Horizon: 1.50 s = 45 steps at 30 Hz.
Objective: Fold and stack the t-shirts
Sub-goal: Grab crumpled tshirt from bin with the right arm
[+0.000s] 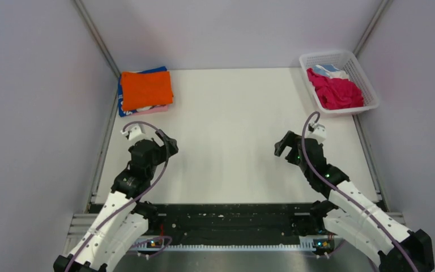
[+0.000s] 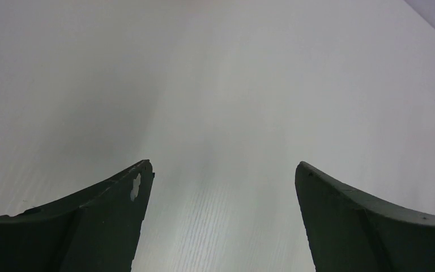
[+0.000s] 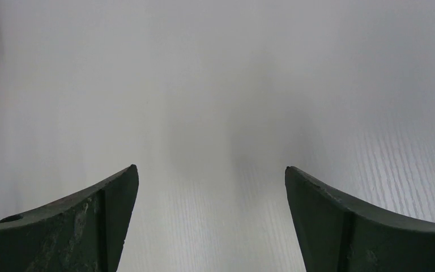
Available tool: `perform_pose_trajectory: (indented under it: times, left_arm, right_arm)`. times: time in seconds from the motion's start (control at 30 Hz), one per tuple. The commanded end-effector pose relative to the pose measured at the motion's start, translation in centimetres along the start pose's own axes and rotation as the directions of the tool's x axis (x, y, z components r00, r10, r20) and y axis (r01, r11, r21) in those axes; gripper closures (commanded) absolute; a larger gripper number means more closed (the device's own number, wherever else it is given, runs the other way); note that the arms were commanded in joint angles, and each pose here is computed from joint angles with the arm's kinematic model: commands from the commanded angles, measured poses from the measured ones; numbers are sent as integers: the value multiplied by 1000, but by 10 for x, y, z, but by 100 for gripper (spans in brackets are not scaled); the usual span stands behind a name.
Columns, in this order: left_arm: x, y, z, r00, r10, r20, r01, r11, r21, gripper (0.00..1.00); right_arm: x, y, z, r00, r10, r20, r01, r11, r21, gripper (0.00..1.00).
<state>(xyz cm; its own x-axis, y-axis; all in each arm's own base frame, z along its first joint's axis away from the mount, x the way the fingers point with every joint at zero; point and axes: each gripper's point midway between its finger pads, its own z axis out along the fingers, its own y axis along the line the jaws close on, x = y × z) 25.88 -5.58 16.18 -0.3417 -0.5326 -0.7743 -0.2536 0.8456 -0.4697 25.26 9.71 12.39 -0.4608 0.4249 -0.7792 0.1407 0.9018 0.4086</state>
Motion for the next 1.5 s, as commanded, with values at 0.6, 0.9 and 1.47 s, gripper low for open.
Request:
perform_pose_trajectory:
  times: [0.6, 0.9, 1.47]
  left_arm:
    - [-28, -49, 14, 997, 68, -23, -66, 993, 94, 1]
    - [-35, -64, 44, 992, 120, -27, -118, 990, 79, 1]
    - [-33, -90, 61, 980, 175, -92, -162, 978, 135, 1]
  right_arm:
    - [-235, -27, 81, 986, -31, 167, -18, 957, 288, 1]
    - [-262, -117, 204, 999, 49, 10, -49, 919, 392, 10]
    - [-329, -97, 241, 989, 39, 145, -78, 958, 275, 100]
